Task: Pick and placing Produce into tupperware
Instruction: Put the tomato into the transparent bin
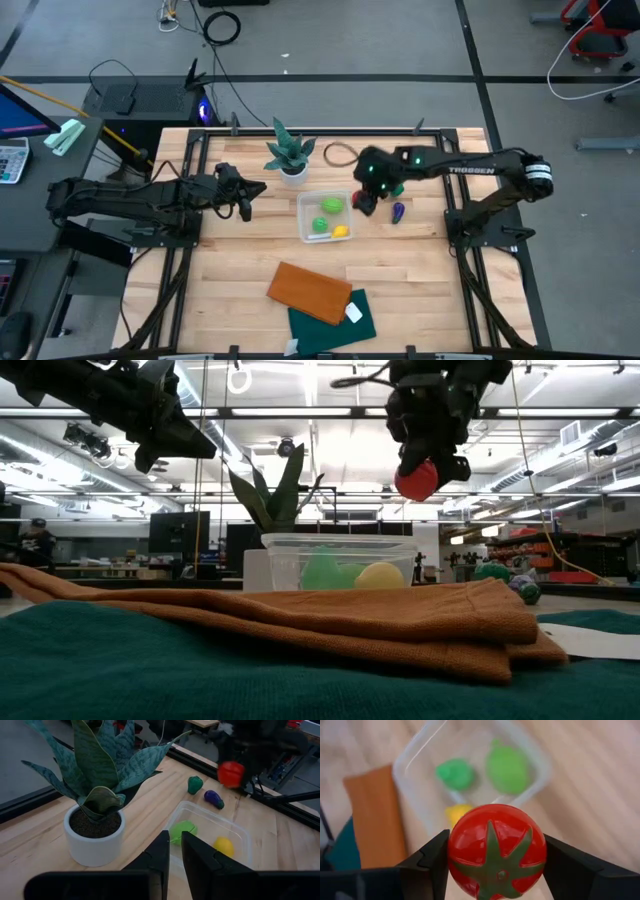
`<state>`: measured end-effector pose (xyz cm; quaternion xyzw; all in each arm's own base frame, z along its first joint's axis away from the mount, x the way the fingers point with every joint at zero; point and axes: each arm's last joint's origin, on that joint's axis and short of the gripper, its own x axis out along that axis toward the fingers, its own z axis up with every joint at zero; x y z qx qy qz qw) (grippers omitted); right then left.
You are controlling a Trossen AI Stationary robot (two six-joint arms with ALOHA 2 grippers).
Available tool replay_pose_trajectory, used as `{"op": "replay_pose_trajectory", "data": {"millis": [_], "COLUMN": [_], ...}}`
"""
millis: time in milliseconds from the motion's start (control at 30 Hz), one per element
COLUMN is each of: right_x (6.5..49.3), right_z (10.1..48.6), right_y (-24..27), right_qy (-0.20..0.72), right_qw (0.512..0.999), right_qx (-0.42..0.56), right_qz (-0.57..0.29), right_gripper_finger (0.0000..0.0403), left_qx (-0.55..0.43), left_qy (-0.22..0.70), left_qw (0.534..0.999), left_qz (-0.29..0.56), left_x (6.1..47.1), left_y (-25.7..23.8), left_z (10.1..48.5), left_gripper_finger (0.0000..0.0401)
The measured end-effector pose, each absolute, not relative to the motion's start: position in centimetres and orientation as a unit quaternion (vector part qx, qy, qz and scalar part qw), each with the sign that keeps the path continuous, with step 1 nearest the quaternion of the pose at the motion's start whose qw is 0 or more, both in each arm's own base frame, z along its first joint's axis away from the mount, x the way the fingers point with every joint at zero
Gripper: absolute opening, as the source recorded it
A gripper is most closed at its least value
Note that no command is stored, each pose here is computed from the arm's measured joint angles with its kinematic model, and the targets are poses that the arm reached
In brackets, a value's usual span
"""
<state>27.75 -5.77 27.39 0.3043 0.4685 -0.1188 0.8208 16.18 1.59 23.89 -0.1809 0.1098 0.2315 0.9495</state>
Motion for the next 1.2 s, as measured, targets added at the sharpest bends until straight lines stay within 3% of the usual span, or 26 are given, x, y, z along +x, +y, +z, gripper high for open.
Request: {"op": "replay_pose_trajectory", "data": {"millis": [433,700,1200], "right_x": [30.7,34.1,37.8], "right_z": [25.5,27.0,23.7], "right_y": [-3.2,-3.7,-4.0], "right_qy": [0.476,0.472,0.556], "right_qw": [0.833,0.853,0.82], "right_qx": [0.276,0.222,0.138], "right_qz": [-0.056,-0.024,0.007], "right_gripper_finger": [0.0217,0.0217,0.0217], "left_qx": [-0.181,-0.181,-0.179], "left_qy": [0.11,0.11,0.111], "left_qw": [0.95,0.95,0.95], "left_qz": [0.231,0.231,0.231], "left_x": [16.2,16.2,16.2], "left_y": [1.6,1.6,1.6], "left_z": [23.9,23.9,23.9], "left_gripper_finger": [0.0047,0.0051,0.0048]}}
